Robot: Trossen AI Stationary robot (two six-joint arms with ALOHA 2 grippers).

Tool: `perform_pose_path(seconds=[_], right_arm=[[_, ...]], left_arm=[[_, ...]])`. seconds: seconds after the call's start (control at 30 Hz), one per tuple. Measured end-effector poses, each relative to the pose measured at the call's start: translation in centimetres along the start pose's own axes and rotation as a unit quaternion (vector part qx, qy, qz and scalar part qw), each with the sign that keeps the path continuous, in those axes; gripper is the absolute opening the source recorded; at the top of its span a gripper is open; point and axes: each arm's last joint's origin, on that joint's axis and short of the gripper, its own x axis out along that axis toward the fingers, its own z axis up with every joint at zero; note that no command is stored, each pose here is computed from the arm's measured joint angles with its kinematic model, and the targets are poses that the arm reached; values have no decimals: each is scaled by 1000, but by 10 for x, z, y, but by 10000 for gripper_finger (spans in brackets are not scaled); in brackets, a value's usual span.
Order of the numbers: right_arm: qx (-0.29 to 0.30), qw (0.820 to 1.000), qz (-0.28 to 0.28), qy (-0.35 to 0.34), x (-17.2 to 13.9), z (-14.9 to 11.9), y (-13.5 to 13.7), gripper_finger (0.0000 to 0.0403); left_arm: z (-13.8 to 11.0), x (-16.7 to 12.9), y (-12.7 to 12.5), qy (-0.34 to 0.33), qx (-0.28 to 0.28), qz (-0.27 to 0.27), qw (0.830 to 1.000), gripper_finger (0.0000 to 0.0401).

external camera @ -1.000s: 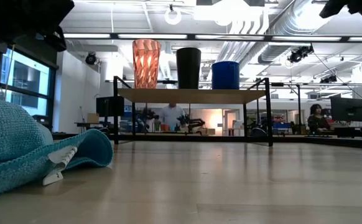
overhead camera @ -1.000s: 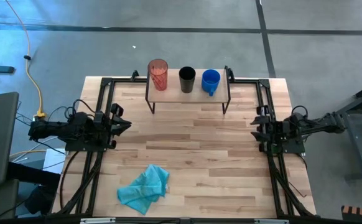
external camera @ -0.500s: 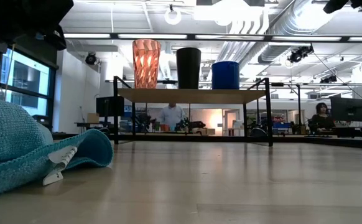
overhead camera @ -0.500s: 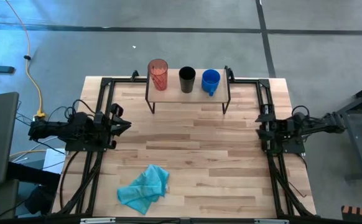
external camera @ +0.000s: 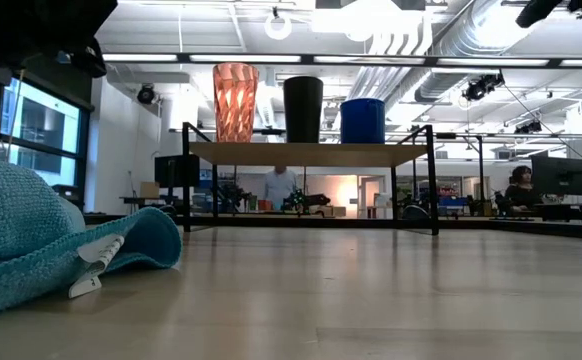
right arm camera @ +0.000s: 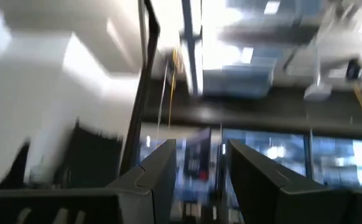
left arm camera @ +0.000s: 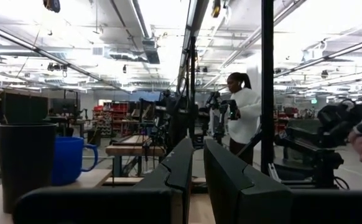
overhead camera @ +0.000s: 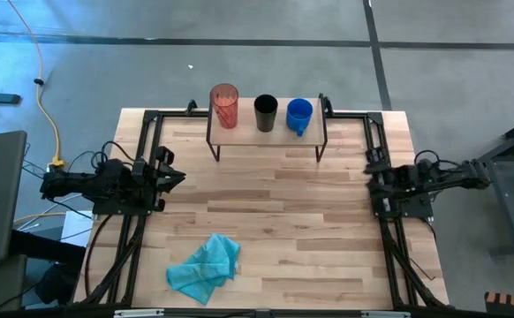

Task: Stack small to large cups/mugs on shelf
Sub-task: Return to Home Position

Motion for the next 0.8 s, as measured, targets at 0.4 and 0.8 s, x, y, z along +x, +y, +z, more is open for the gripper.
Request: perform_pose_path(seconds=[0.4, 0.8], right_arm=[[-7, 990, -46, 136, -3, -25, 0, 136], [-23, 982, -44, 181, -7, -34, -5, 136]], left_arm=[[0, 0, -1, -1, 29, -21, 999, 33], [0, 0, -2, 0, 41, -26, 999, 33]])
